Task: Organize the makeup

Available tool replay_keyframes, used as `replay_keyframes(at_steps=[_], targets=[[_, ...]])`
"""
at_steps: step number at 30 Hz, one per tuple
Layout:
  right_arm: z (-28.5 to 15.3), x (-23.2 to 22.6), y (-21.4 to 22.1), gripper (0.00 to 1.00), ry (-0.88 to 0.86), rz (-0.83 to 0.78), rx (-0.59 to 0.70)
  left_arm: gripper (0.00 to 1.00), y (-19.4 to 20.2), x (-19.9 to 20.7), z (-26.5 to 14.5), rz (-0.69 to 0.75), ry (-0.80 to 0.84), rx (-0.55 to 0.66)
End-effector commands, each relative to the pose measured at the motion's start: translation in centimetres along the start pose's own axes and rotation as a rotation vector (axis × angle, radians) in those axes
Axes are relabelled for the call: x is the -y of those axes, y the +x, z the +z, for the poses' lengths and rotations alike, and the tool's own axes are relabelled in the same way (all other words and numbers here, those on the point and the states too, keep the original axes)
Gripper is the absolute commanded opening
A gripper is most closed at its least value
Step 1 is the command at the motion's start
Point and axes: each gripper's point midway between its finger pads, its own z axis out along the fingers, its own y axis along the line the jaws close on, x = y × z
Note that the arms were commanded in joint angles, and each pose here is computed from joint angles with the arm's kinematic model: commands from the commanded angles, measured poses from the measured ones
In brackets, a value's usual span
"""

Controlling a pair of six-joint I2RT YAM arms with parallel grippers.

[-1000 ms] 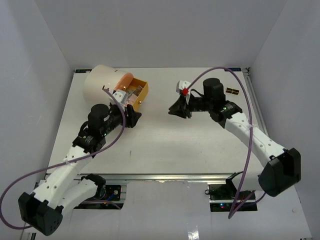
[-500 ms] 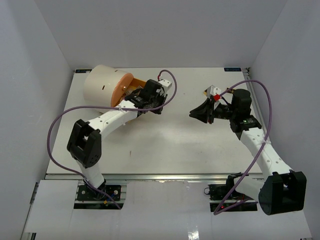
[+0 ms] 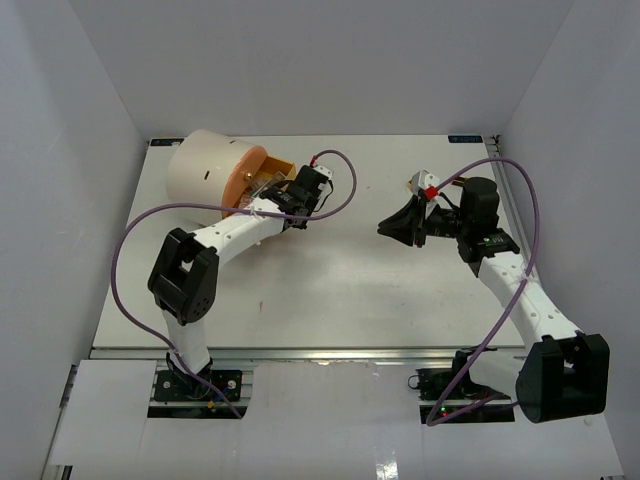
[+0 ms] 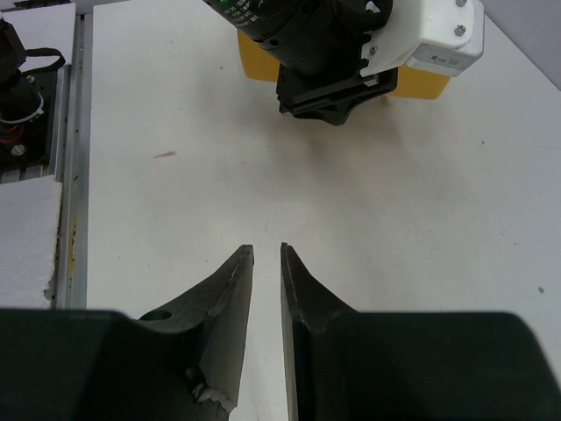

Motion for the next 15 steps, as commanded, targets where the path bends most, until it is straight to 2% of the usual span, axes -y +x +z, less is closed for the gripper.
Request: replay_keyframes(at_steps=[1, 3, 5, 6, 10, 15], targets=[[0.1, 0.2, 0.0, 0.25, -0.003, -0.019, 0.011, 0.46, -0.8, -4.6, 0.1, -0.019, -0.168, 0.004], [0.1, 0.2, 0.1, 0.25, -0.003, -0.018, 0.01, 0.59, -1.0, -5.9, 0.1, -0.047, -0.195, 0.007], [0.1, 0.2, 0.1, 0.25, -0.003, -0.02, 0.01, 0.8, -1.2, -6.9, -0.1, -0.066, -0.211, 0.014], [0.1, 0.2, 0.1, 0.25, -0.004, -0.019, 0.01, 0.85, -1.3, -7.3, -0.2, -0.073, -0.22, 0.018], [0.1, 0.3, 0.2, 0.25, -0.003, -0.017, 0.008, 0.96, -1.9, -8.4, -0.4, -0.083, -0.243, 0.031], [0.1, 0.3, 0.2, 0.25, -0.002, -0.019, 0.007, 0.98, -2.0, -9.4, -0.2, -0.092, -0.265, 0.03]])
